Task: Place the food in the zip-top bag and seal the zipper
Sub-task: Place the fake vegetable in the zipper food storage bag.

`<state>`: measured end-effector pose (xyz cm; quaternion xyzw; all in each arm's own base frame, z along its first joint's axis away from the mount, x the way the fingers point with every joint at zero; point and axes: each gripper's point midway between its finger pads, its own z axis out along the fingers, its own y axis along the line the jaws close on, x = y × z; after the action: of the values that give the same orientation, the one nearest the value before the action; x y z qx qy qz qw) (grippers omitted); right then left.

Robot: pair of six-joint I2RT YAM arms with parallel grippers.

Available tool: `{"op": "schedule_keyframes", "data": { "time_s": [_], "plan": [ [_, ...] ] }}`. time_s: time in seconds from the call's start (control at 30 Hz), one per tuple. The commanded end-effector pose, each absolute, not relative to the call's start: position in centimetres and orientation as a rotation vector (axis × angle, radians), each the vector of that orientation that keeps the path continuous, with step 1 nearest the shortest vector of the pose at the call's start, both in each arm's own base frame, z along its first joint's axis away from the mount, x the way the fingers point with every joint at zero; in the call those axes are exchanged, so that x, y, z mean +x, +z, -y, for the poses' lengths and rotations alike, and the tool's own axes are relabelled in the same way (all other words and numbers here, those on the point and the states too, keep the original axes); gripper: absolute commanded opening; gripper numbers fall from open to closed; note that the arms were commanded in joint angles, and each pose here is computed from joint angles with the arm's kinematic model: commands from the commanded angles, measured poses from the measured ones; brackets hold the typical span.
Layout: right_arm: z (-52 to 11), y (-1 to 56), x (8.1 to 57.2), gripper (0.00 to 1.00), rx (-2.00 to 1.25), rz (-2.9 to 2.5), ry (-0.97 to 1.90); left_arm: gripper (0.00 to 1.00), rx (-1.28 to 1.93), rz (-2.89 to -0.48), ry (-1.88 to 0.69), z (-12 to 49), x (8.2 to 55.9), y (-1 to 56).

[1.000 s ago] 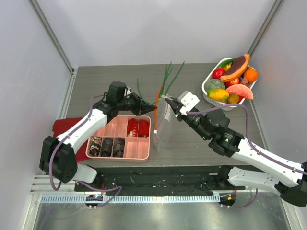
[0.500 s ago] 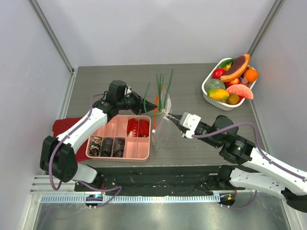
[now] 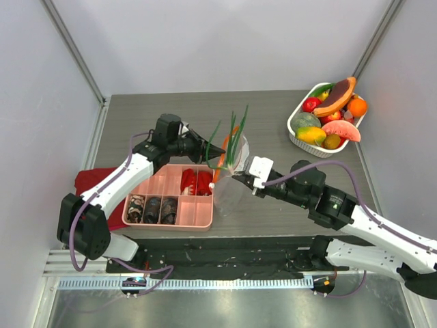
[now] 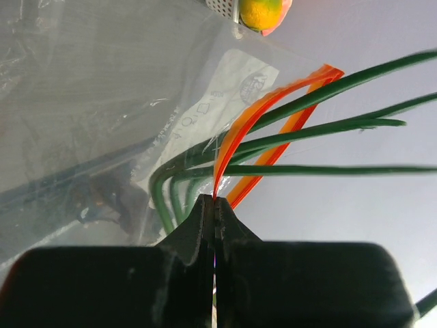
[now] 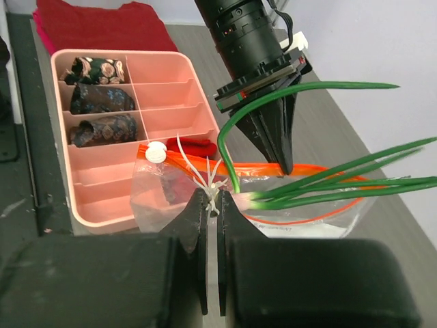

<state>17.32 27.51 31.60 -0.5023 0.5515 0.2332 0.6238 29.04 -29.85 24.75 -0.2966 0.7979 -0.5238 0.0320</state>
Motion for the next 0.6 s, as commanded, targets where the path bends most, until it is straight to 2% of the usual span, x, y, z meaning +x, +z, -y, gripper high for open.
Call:
{"op": "schedule_keyframes", "data": {
  "time_s": [0.0,0.2,0.33,0.57],
  "plan": [
    [-28.3,33.5,16.9,0.01,-1.042,-1.38,0.675,0.0,-0.792,-2.408,-1.695,30.7,28.9,27.9],
    [-29.0,33.0,17.7,0.01,-0.969,-1.556,0.767,0.0,-0.742,-2.396,-1.695,30.7,28.6,28.6],
    [-27.3,32.4,21.0,0.01,-0.827,-1.682,0.801,0.0,-0.729,-2.405,-1.69,30.6,28.4,28.6],
    [-26.9,30.8,22.7,0.01,-0.729,-1.807,0.892,0.0,-0.694,-2.396,-1.695,30.6,28.2,29.3]
  ]
}}
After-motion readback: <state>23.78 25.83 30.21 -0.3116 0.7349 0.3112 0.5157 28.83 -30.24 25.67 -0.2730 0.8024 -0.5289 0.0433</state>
